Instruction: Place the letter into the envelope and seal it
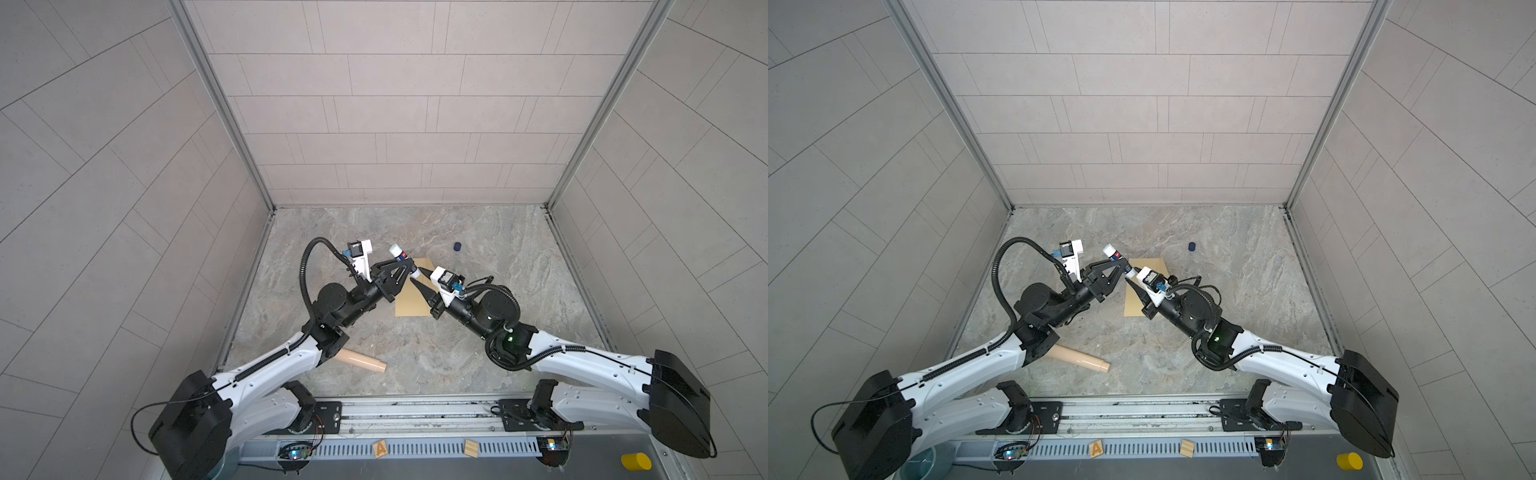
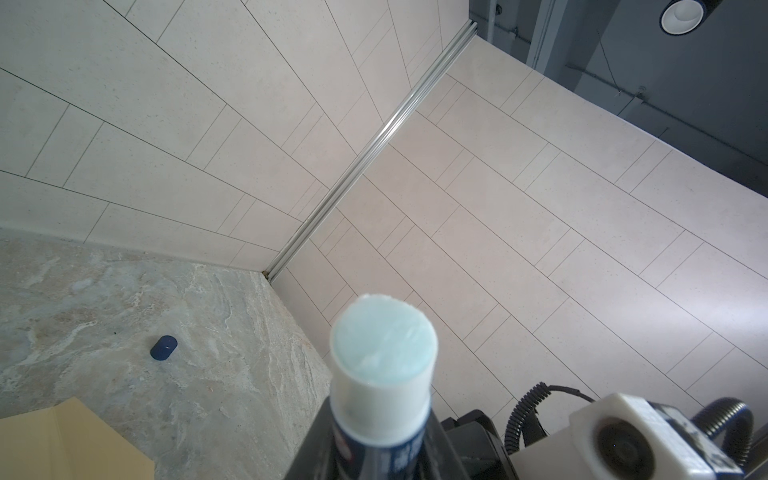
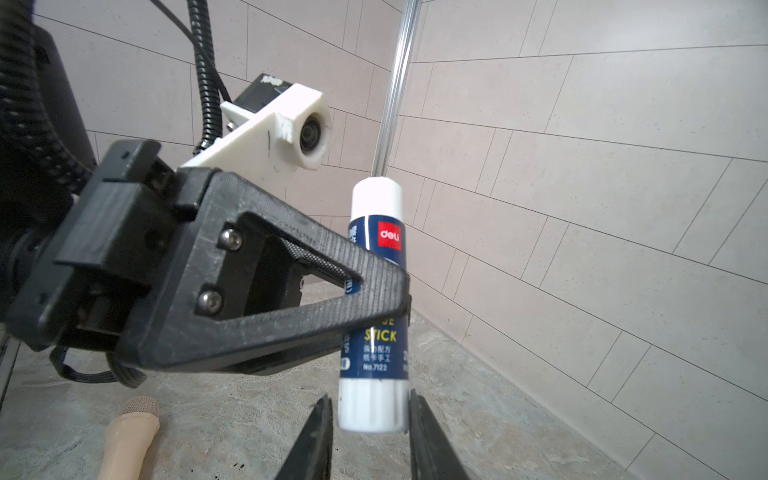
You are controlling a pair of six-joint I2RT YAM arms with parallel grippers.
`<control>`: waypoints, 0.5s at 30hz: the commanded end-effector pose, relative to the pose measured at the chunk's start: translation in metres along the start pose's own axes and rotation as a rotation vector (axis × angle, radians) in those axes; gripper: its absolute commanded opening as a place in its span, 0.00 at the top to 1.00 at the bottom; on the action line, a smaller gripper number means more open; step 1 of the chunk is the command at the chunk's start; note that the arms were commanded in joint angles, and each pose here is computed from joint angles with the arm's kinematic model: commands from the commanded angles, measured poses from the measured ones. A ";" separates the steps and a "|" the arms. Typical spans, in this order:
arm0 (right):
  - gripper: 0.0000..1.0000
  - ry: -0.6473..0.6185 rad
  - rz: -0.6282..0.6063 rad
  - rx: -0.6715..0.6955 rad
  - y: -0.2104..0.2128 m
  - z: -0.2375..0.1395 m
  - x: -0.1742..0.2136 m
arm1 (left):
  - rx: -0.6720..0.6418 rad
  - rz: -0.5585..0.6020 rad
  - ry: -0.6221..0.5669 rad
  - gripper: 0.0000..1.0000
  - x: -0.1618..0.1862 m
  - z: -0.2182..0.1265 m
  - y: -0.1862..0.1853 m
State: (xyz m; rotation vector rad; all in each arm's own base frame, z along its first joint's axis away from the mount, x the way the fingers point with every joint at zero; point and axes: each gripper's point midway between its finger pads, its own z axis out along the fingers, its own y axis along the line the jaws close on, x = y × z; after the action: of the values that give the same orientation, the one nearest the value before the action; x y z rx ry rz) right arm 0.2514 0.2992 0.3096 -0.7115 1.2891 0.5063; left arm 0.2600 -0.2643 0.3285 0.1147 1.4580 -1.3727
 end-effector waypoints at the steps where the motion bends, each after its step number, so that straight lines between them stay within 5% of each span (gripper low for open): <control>1: 0.70 -0.059 0.021 0.014 -0.004 0.005 -0.025 | 0.032 0.014 -0.035 1.00 -0.011 -0.001 -0.010; 9: 0.79 -0.049 0.040 0.017 -0.004 0.008 -0.022 | 0.033 0.013 -0.033 1.00 -0.010 -0.001 -0.009; 15: 0.69 -0.021 0.036 0.009 -0.003 0.009 -0.017 | 0.037 0.013 -0.037 1.00 -0.011 -0.002 -0.011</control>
State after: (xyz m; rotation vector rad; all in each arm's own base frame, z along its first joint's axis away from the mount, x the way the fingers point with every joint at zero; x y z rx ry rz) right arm 0.2545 0.3027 0.3195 -0.6821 1.2896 0.5344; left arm 0.2615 -0.2631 0.3280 0.1083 1.4597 -1.3670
